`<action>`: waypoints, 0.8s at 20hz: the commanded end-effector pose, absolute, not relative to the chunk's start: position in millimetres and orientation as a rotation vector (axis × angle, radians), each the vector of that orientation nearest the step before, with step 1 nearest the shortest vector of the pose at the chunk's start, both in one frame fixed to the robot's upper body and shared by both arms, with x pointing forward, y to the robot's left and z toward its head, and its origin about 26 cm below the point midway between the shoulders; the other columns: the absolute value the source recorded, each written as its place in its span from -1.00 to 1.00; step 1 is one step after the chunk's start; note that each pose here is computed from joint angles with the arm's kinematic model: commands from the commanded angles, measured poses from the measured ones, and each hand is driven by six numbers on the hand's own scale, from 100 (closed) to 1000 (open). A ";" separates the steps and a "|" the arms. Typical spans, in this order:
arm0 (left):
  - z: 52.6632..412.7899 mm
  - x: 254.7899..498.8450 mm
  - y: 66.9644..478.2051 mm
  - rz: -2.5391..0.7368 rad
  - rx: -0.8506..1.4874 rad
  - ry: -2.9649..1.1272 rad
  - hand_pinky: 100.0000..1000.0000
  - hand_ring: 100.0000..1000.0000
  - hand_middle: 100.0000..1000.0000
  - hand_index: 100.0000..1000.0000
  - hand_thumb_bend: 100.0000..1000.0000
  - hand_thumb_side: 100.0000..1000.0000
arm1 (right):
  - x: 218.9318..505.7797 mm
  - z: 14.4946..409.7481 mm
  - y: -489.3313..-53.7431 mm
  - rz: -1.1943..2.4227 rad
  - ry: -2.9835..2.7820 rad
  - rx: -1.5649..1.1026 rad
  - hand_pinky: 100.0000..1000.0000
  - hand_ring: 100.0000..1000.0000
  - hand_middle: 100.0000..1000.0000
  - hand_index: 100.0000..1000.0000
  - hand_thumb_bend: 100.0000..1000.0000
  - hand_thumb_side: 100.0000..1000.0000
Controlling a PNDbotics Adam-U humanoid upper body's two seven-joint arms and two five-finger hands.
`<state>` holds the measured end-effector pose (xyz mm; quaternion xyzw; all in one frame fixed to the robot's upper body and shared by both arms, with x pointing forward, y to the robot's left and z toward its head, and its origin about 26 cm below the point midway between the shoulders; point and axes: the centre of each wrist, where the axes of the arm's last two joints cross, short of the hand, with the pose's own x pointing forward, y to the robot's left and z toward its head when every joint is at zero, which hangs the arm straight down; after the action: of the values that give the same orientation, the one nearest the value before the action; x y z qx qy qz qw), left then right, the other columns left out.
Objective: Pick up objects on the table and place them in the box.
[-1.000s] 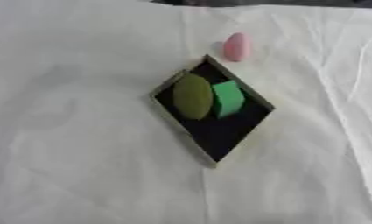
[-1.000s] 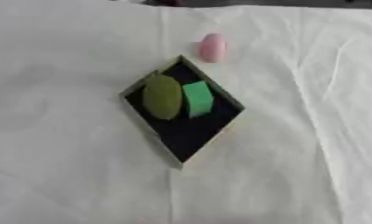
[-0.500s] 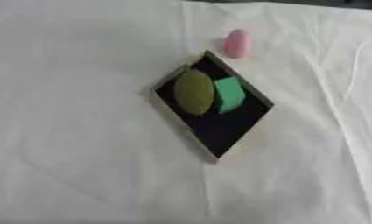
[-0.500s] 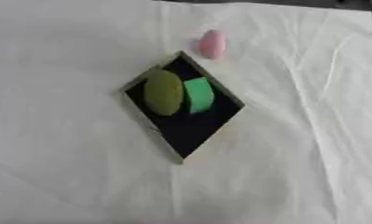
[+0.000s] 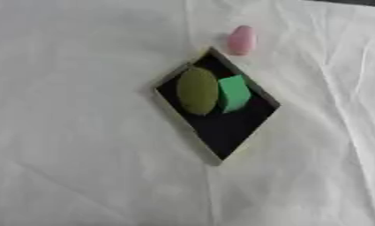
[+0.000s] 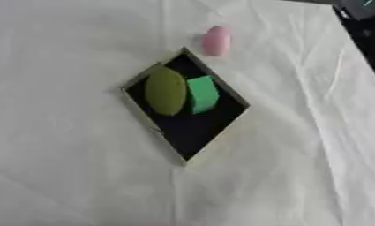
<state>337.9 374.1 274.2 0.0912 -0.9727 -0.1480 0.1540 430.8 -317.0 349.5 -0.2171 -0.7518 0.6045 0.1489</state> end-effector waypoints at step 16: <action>281.1 335.9 379.3 -0.459 0.272 -2.812 0.62 0.69 0.58 0.81 -1.00 0.27 | 473.4 330.4 -301.4 2.049 -1.893 -0.659 0.82 0.79 0.60 0.76 -1.00 -0.72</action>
<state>338.9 376.5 270.7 0.0863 -0.9728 -0.1500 0.1538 475.4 -297.9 314.9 -0.2274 -0.6823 0.6736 0.1703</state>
